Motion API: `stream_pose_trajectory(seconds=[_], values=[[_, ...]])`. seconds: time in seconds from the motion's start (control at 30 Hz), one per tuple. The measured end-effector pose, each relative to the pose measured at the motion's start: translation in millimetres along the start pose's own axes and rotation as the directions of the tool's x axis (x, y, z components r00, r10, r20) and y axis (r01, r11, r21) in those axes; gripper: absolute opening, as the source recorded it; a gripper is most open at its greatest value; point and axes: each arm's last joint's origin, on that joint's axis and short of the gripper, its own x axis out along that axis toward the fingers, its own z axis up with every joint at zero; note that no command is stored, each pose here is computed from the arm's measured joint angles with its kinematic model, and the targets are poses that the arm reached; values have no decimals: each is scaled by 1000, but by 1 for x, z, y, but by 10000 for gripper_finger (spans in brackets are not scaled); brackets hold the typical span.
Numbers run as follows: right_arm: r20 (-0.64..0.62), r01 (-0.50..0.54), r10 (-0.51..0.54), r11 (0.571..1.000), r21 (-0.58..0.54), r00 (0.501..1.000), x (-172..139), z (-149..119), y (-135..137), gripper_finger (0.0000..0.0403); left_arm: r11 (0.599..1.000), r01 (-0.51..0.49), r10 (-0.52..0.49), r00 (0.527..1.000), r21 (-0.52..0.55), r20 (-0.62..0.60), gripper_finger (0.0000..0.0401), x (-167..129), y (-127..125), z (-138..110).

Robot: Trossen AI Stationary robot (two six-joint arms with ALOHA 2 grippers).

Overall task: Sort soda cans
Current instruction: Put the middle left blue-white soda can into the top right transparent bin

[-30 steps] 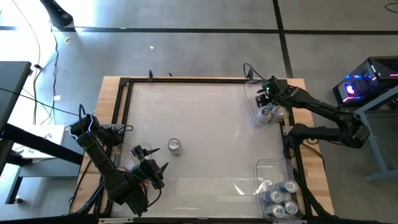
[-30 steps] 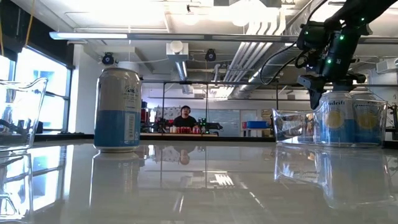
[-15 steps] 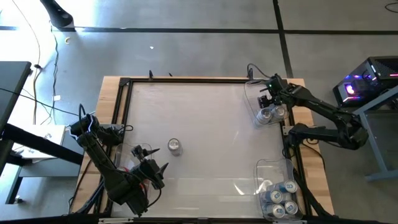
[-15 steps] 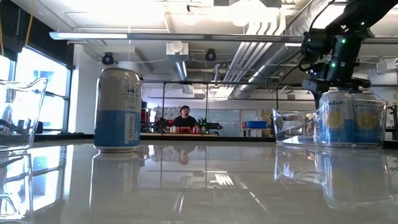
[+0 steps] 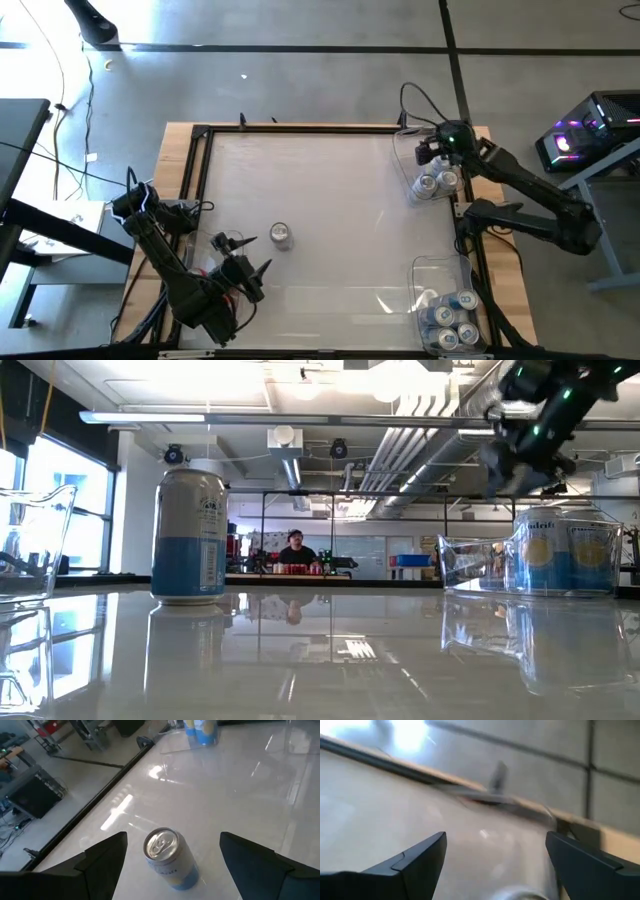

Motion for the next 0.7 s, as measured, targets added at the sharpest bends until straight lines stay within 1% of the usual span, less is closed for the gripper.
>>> stream_pose_trajectory(seconds=[0.1, 0.17, 0.2, 0.27, 0.33, 0.4, 0.5, 0.57, 0.63, 0.67, 0.7], values=[[140, -132, 133, 991, -17, 981, -22, 4, 13, 337, 999, 13, -12, 1000, -33, 14, 314, -4, 11, -8], [231, -247, 247, 969, -26, 941, -38, 6, 24, 337, 997, 33, -32, 999, -70, 24, 314, -9, 24, -15], [270, -314, 310, 949, -32, 911, -46, 6, 31, 337, 995, 41, -38, 999, -92, 27, 314, -10, 31, -20], [322, -442, 440, 894, -69, 838, -59, 5, 47, 337, 987, 66, -61, 997, -147, 38, 314, -13, 47, -29], [364, -552, 554, 825, -122, 749, -71, 1, 69, 337, 977, 91, -84, 995, -190, 47, 314, -14, 61, -38], [398, -628, 639, 758, -179, 658, -82, -4, 94, 337, 968, 119, -110, 992, -222, 54, 314, -13, 72, -47], [429, -683, 729, 670, -292, 532, -98, -16, 134, 337, 952, 160, -150, 987, -262, 56, 314, -9, 83, -58], [440, -682, 774, 621, -386, 456, -105, -27, 161, 337, 947, 185, -176, 983, -264, 59, 314, -6, 85, -64], [444, -670, 800, 589, -453, 403, -105, -40, 186, 337, 942, 204, -194, 979, -268, 61, 314, -4, 86, -68], [449, -664, 808, 578, -474, 383, -104, -46, 197, 337, 941, 208, -199, 978, -265, 62, 314, -3, 86, -69], [445, -658, 814, 570, -491, 373, -102, -52, 206, 337, 940, 212, -203, 977, -269, 62, 314, -3, 86, -69]])
